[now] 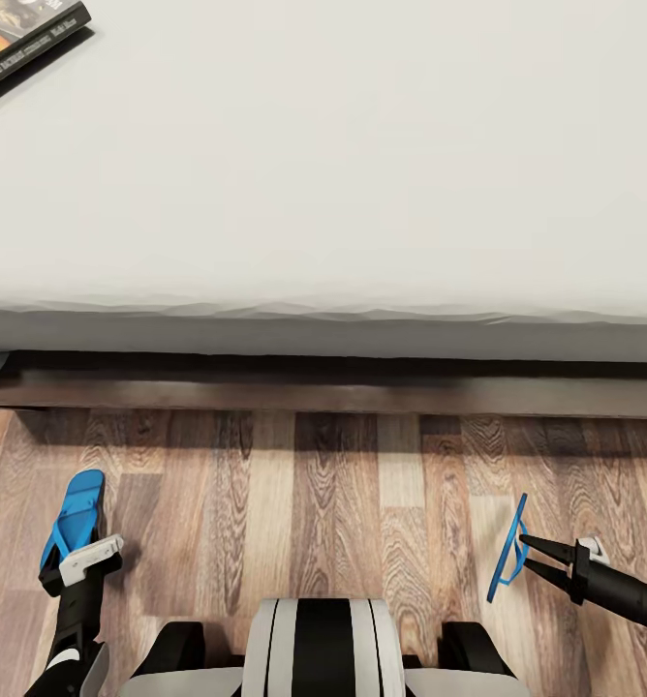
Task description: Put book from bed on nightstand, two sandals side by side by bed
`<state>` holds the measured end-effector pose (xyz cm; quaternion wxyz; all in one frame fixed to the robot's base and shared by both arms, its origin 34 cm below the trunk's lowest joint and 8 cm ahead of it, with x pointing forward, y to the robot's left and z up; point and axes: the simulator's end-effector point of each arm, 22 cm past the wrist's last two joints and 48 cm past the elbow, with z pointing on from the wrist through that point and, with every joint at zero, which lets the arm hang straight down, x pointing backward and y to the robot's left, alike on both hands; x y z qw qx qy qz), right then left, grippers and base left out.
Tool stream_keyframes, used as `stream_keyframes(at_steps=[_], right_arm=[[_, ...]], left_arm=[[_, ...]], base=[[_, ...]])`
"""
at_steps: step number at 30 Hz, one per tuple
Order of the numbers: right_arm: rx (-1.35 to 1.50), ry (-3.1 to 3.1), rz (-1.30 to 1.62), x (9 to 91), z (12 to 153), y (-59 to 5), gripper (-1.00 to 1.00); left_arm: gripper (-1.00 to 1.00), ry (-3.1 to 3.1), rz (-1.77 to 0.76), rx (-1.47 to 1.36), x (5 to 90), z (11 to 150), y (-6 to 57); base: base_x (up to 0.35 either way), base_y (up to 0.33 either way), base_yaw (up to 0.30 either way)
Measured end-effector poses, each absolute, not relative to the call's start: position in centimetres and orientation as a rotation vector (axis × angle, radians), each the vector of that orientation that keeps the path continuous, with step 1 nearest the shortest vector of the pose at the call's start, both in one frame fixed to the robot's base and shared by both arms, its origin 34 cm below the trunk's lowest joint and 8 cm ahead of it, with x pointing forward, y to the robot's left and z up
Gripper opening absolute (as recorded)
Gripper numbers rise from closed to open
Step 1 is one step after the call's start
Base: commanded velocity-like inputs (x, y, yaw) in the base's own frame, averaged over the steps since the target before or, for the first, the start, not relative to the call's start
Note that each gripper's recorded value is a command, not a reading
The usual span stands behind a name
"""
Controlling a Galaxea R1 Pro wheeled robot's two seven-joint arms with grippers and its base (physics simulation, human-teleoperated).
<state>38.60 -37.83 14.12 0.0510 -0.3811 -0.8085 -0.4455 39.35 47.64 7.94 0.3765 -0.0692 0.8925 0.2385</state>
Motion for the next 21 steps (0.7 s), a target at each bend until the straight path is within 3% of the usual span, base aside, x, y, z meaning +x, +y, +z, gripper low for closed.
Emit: stream_keyframes(at_steps=[16, 17, 21], right_arm=[[-1.155, -2.463, -1.358, 38.69, 14.14, -37.81, -1.00], [-1.155, -2.463, -1.357, 38.69, 14.13, -37.81, -1.00], [-1.155, -2.464, -1.358, 38.71, 14.14, -37.81, -1.00]], left_arm=[[-1.00, 2.283, 0.611, -0.178, 39.33, 7.94, 47.65], [1.00, 2.283, 0.611, -0.178, 39.33, 7.94, 47.64], [1.00, 2.299, 0.608, -0.173, 39.10, 7.66, 47.48]], base=[[0.000, 0.000, 0.000], [0.000, 0.000, 0.000], [0.000, 0.000, 0.000]])
